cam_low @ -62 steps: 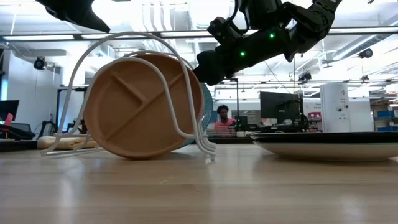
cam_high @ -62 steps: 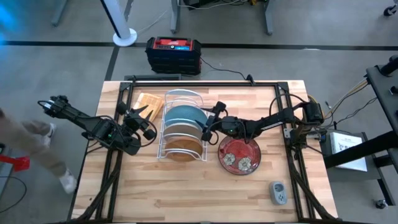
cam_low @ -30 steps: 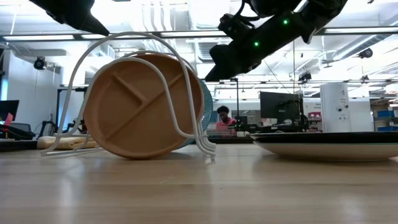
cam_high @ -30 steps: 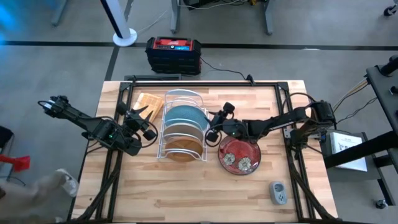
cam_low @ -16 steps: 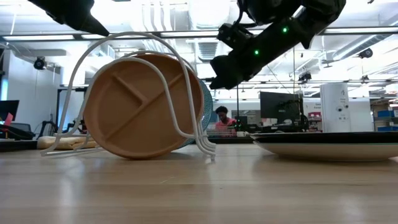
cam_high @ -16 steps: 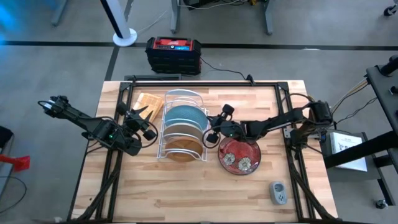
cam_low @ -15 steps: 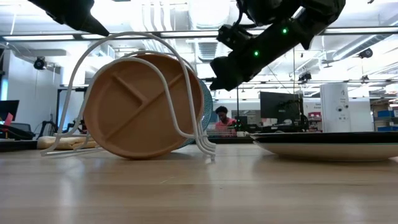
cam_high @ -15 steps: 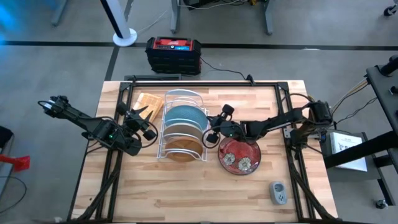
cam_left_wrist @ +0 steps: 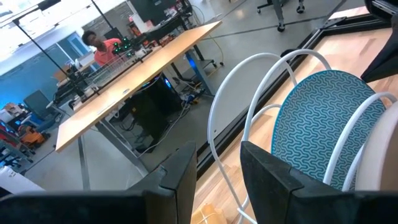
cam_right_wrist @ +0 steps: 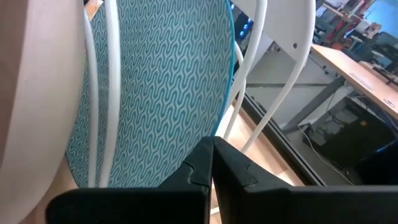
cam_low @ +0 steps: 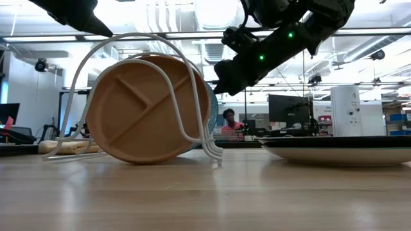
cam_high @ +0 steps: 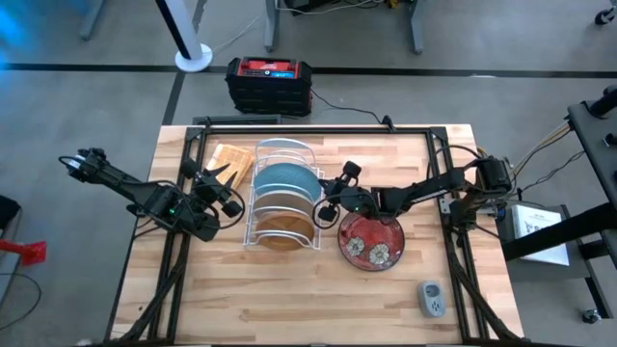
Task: Sort dishes
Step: Put the blue plate into the dishwasher rack
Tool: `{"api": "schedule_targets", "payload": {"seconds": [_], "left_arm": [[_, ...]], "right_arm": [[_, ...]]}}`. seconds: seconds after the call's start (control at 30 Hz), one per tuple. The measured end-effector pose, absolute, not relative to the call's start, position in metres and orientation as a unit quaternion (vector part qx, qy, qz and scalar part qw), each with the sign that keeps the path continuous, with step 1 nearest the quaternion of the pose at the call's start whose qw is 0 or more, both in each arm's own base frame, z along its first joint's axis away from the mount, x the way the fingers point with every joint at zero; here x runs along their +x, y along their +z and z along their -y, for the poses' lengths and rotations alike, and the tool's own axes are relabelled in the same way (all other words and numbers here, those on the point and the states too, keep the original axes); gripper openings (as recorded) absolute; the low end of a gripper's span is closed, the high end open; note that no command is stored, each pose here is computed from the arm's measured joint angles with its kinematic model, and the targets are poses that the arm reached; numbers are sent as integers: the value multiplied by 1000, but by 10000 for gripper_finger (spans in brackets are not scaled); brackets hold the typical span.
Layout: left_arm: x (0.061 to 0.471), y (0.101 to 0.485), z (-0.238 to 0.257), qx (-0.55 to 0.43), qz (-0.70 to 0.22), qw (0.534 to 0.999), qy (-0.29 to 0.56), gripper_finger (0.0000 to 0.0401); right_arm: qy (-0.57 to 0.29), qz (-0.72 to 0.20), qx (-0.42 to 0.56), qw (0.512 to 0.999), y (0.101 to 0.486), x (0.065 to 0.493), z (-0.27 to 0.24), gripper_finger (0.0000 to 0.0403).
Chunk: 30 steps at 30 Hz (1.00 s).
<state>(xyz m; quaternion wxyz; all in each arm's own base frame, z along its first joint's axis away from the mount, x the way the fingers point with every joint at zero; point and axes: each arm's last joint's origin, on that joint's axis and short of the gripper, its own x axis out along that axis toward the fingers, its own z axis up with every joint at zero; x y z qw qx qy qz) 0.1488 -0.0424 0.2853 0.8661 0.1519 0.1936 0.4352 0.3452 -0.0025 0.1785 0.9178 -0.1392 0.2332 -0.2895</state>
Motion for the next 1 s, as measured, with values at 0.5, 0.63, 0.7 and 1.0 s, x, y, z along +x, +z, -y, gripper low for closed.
{"api": "schedule_targets", "payload": {"seconds": [0.5,0.63,0.7,1.0], "left_arm": [[149,285,42,151,-194,866,435,115],[149,285,42,152,-194,866,435,115],[149,285,42,152,-194,866,435,115],[149,285,42,153,-195,866,436,115]], "right_arm": [[-286,-214,-132,925,188,343,-5,0],[-299,-216,-133,920,189,342,-5,0],[-302,-218,-131,919,186,343,-3,0],[-302,-232,-125,916,171,347,2,0]]}}
